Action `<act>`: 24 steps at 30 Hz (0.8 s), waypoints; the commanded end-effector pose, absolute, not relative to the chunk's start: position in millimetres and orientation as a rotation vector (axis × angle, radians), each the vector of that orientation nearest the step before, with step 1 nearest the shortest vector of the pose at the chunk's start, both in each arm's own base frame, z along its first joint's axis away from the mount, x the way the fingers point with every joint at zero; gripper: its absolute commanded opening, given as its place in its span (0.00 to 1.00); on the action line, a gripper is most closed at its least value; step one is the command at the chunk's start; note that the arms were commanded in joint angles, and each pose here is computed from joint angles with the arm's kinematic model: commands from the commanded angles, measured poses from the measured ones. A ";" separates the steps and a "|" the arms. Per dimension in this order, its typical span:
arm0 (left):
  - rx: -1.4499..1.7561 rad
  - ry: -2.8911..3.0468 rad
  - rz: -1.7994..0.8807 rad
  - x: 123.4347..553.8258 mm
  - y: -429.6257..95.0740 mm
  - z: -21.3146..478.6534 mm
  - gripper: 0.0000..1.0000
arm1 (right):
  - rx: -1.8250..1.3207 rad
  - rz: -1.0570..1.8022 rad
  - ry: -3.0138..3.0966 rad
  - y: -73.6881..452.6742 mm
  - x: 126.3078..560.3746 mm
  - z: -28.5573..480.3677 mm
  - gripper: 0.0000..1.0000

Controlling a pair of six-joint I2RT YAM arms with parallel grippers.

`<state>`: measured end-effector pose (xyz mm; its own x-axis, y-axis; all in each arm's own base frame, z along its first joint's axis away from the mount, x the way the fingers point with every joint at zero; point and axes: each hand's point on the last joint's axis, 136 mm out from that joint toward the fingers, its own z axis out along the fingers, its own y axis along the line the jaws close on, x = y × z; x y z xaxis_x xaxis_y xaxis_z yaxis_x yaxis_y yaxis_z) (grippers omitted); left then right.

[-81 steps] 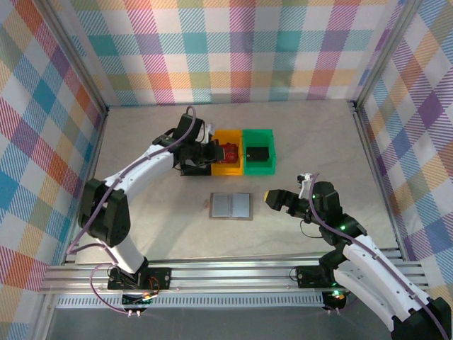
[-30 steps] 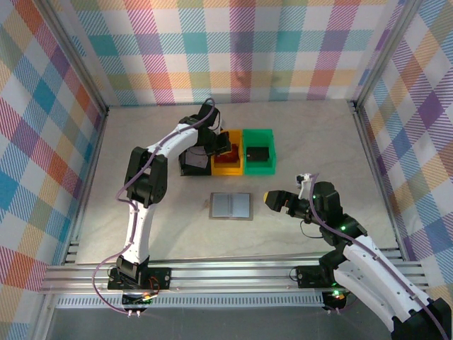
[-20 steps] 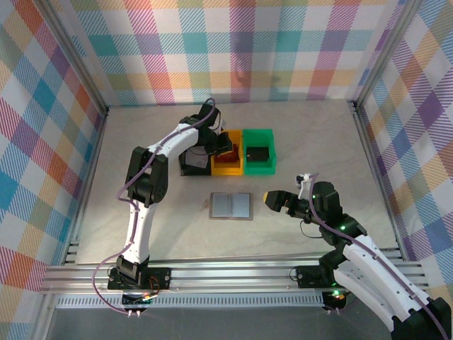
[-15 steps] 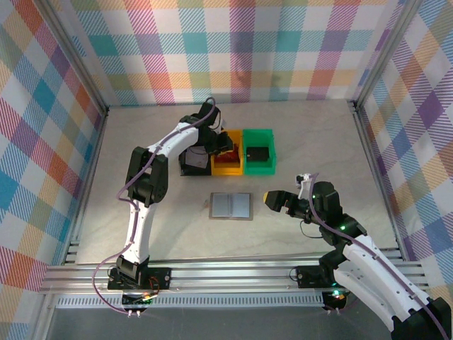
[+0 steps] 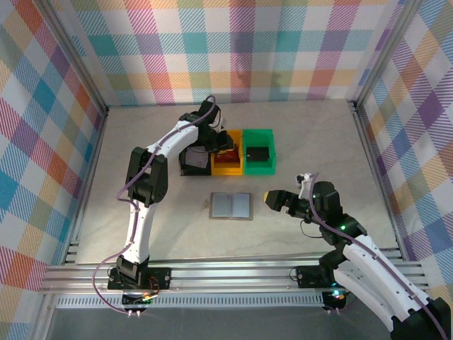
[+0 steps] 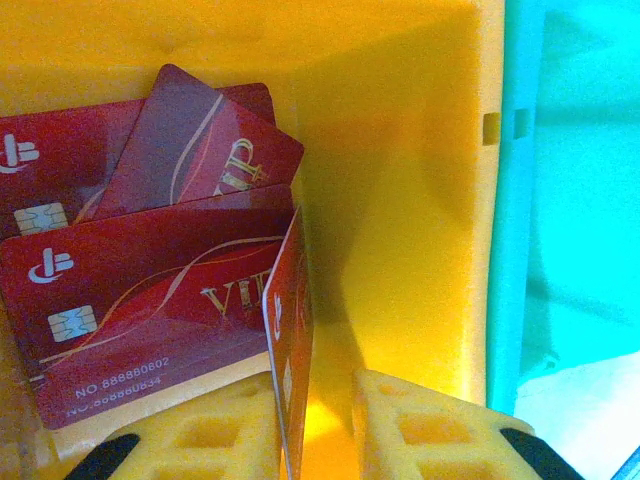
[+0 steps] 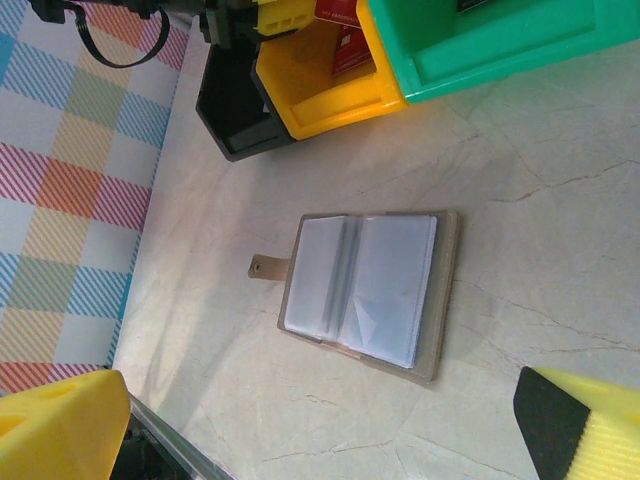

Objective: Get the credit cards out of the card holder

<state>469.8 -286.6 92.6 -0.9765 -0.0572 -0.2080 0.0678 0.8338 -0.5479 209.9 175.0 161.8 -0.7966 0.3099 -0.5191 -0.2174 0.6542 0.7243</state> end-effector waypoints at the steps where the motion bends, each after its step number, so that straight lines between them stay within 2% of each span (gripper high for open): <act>1: 0.026 2.800 -0.838 472.6 -283.6 97.7 0.26 | 0.031 1.096 2.227 177.1 210.1 162.1 0.99; 24: 0.042 2.789 -0.805 476.3 -280.6 110.4 0.27 | 0.028 1.098 2.223 176.7 209.0 163.9 0.99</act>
<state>472.8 -286.5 105.8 -0.9734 -0.0449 -0.2247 0.0859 0.8378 -0.5392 210.0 175.1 160.7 -0.7985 0.3090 -0.5167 -0.2147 0.6556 0.7239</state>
